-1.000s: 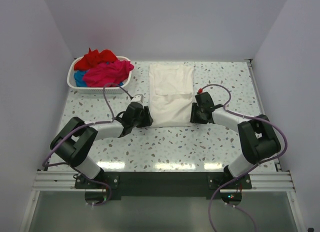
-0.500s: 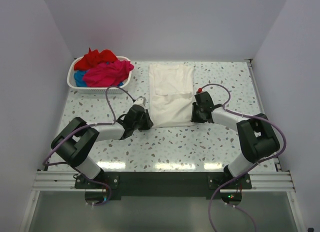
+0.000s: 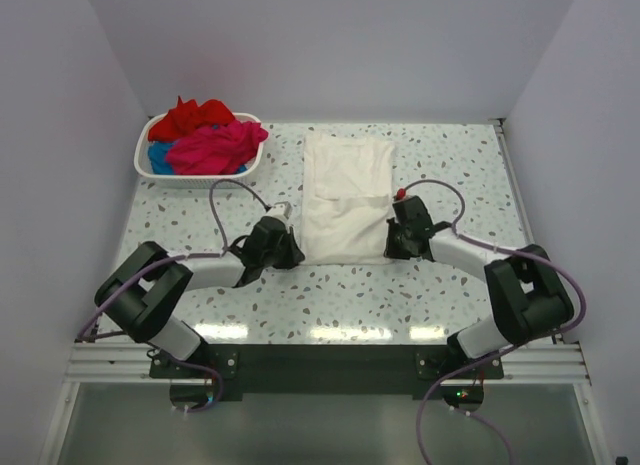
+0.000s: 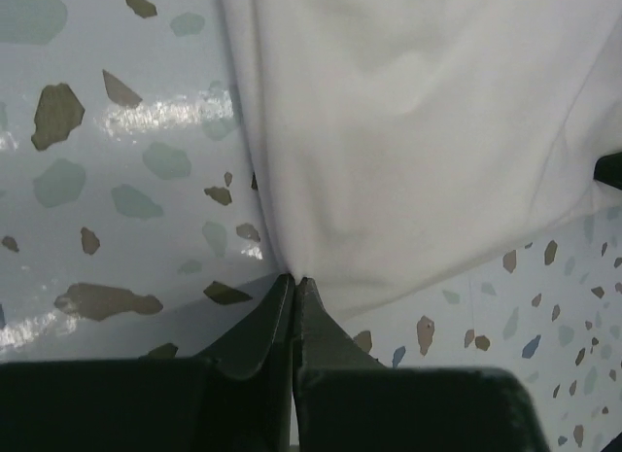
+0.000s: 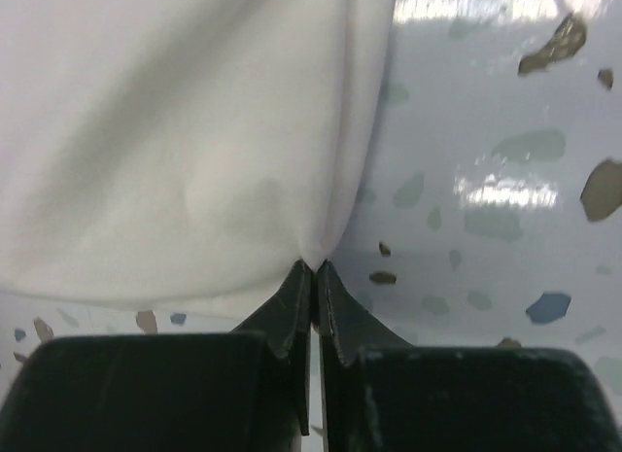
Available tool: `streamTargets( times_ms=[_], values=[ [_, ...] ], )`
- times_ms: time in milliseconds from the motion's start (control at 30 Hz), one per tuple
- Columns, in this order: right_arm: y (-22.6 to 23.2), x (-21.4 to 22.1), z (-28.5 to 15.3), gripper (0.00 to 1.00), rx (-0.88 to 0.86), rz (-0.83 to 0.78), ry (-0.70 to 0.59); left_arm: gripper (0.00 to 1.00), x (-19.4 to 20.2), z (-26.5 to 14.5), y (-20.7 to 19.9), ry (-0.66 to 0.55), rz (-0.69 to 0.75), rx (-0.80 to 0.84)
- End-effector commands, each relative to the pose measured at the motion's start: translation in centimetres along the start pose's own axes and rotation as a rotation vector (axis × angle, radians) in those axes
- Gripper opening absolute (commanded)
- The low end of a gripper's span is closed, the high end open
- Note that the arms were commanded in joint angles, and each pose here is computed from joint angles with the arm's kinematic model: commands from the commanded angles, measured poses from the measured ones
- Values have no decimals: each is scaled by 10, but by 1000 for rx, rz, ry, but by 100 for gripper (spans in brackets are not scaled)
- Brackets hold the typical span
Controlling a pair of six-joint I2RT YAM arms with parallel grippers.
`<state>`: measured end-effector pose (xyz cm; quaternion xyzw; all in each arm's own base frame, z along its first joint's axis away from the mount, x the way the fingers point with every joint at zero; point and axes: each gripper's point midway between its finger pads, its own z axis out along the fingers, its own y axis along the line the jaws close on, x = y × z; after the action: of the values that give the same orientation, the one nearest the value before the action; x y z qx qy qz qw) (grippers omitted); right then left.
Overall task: Fold and stack the t-shirts
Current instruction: Fold the tshirt
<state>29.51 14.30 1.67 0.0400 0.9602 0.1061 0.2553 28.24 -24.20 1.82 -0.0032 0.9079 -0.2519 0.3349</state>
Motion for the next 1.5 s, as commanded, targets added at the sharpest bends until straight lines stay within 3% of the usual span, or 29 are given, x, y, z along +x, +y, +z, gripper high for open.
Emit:
streamTargets(
  times_ms=[0,233,500,900,1233,1467],
  values=[
    [-6,54,-25,0,7,-30,127,0,23,-21,7,58,35,-6],
    [4,97,-63,0,-11,-22,126,0,50,-55,18,96,35,-15],
    [20,131,-105,0,-80,-21,158,0,67,-92,0,120,51,51],
    [50,148,-171,0,-226,-69,188,0,55,-145,-46,65,20,229],
    [85,121,-213,0,-322,-61,56,0,6,-194,-88,-74,9,372],
    [77,87,-235,0,-337,9,-100,0,-28,-195,-97,-177,27,336]
  ],
)
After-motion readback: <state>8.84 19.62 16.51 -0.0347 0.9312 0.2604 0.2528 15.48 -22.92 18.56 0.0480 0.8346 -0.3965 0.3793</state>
